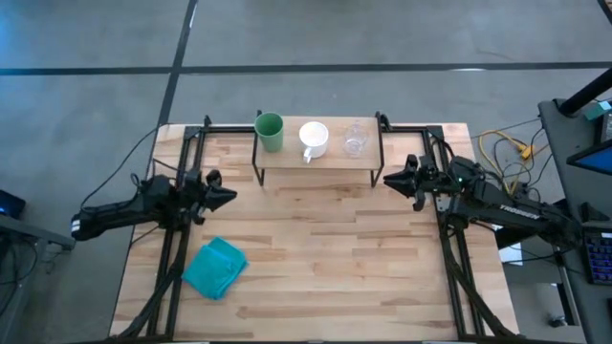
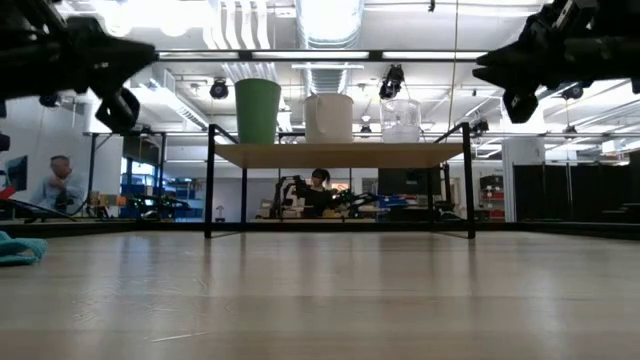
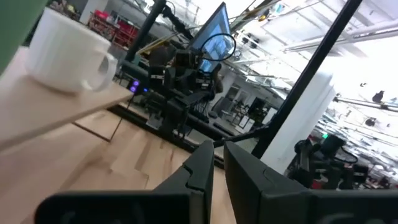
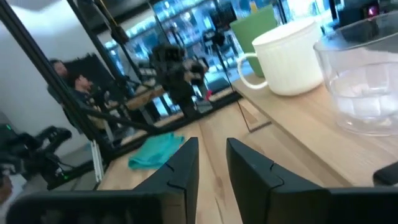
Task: Stack small to large cups/mugs on shelf
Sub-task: Return to Home Position
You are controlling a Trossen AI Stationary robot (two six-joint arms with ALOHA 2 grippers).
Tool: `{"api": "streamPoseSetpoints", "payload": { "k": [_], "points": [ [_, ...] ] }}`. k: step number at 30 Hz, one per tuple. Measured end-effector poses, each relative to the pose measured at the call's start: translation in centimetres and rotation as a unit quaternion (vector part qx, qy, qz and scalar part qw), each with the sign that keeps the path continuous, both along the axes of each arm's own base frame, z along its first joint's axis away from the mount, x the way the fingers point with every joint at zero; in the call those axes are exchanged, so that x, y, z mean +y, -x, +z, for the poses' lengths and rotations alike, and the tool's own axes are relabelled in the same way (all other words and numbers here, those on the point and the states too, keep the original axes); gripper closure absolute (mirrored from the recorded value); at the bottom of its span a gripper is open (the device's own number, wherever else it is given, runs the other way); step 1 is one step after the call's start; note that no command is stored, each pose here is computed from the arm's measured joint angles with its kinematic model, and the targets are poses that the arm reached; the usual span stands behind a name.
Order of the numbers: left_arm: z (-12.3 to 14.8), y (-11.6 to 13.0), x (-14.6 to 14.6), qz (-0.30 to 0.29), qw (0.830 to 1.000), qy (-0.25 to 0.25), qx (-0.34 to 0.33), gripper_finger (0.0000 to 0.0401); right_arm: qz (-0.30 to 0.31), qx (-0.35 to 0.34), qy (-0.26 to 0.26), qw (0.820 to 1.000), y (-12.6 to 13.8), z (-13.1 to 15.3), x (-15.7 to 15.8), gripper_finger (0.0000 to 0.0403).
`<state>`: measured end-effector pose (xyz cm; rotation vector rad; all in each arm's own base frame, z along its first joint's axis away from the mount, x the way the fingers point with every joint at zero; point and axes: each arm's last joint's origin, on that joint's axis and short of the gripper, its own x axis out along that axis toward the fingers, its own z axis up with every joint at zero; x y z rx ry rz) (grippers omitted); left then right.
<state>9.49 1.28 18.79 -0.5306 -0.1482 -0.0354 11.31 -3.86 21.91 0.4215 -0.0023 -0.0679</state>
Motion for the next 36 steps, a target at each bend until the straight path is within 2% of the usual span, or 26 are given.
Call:
{"api": "streamPoseSetpoints", "payload": {
  "k": [6, 14, 19, 24, 32, 36],
  "points": [
    [-0.4, -0.1, 0.0, 0.002, 1.0, -0.007, -0.017, 0.0377, 0.001, -0.041, -0.005, 0.999, -0.1, -1.8, 0.0, 0.033],
    [-0.9, -0.2, 0.1, 0.005, 1.0, -0.004, 0.007, 0.0377, -0.002, -0.011, -0.055, 0.998, 0.0, -5.0, 0.0, 0.0322],
    [-1.8, -0.4, 0.1, 0.003, 0.998, 0.022, 0.055, 0.0377, -0.004, -0.006, -0.06, 0.998, 0.0, -5.2, 0.0, 0.0323],
    [-2.1, -0.4, 0.1, 0.003, 0.997, 0.031, 0.068, 0.0377, -0.005, 0.006, -0.055, 0.998, 0.0, -5.4, 0.0, 0.0329],
    [-2.3, -0.5, 0.1, 0.004, 0.996, 0.032, 0.083, 0.0377, -0.01, 0.046, -0.112, 0.993, 0.1, -6.3, 0.0, 0.0326],
    [-2.5, -0.6, 0.1, 0.004, 0.995, 0.036, 0.09, 0.0377, -0.01, 0.049, -0.117, 0.992, 0.1, -6.3, 0.0, 0.0321]
  ]
}}
